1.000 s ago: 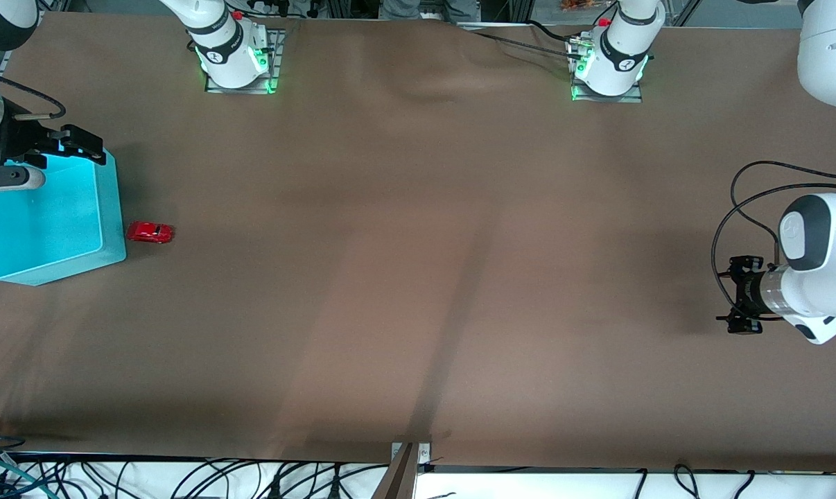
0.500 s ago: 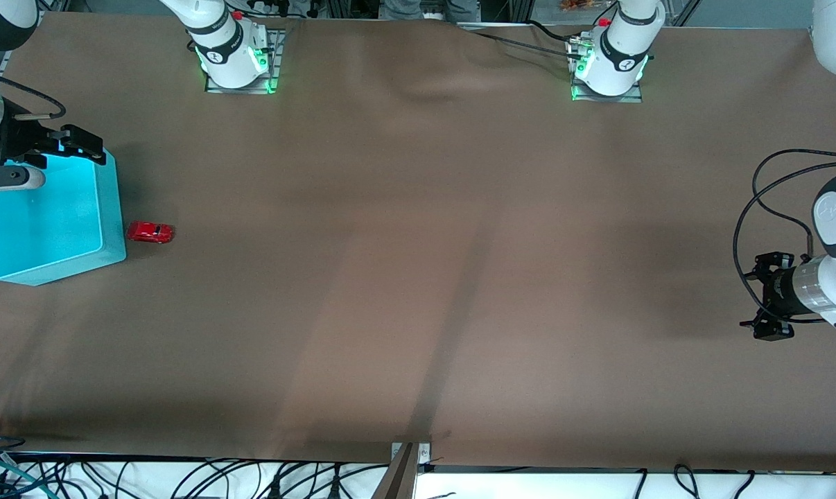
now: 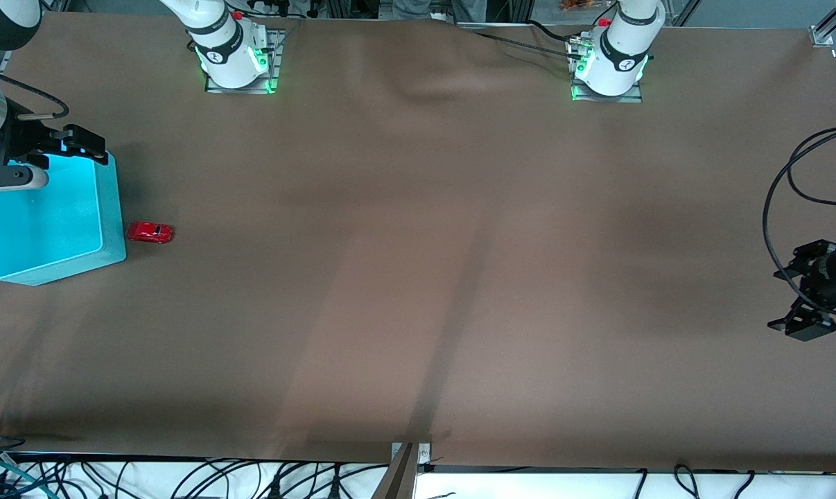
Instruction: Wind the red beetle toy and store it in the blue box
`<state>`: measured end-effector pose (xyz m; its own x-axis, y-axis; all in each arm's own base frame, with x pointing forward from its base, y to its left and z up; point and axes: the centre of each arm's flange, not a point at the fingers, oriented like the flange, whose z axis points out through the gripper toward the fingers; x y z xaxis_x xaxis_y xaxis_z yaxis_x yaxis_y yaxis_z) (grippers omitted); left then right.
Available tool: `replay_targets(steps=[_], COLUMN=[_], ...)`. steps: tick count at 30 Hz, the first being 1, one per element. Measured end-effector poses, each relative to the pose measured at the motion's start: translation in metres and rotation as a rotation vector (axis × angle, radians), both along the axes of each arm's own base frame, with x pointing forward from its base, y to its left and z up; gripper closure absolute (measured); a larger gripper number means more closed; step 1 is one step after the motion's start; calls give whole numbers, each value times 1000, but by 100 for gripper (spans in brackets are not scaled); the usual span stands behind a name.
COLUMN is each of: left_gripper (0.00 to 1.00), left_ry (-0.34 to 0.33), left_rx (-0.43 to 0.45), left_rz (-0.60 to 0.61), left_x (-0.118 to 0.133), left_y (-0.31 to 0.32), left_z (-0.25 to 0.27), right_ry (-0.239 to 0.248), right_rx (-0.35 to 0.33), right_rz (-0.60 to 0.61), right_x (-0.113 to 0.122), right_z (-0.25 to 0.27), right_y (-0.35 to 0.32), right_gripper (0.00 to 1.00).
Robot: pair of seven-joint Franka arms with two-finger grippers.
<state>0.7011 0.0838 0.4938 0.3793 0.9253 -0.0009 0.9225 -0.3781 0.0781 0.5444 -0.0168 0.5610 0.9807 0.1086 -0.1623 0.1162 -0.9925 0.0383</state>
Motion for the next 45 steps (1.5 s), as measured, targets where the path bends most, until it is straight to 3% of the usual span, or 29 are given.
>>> replay_targets(steps=[7, 18, 33, 45], left_gripper=[0, 0, 0, 0], left_ry=[-32, -65, 40, 55], left_rx=[12, 49, 26, 27], left_rz=[-137, -463, -984, -1154], left_x=[-3, -3, -17, -23], left_y=[2, 7, 10, 17], left_z=[19, 31, 19, 24], right_ry=[2, 17, 45, 15], right_rx=[0, 0, 2, 3], right_rz=[0, 2, 3, 7], right_x=[0, 4, 22, 33], right_z=[-1, -10, -48, -93], right_y=[0, 1, -1, -2], right_gripper=[0, 0, 0, 0])
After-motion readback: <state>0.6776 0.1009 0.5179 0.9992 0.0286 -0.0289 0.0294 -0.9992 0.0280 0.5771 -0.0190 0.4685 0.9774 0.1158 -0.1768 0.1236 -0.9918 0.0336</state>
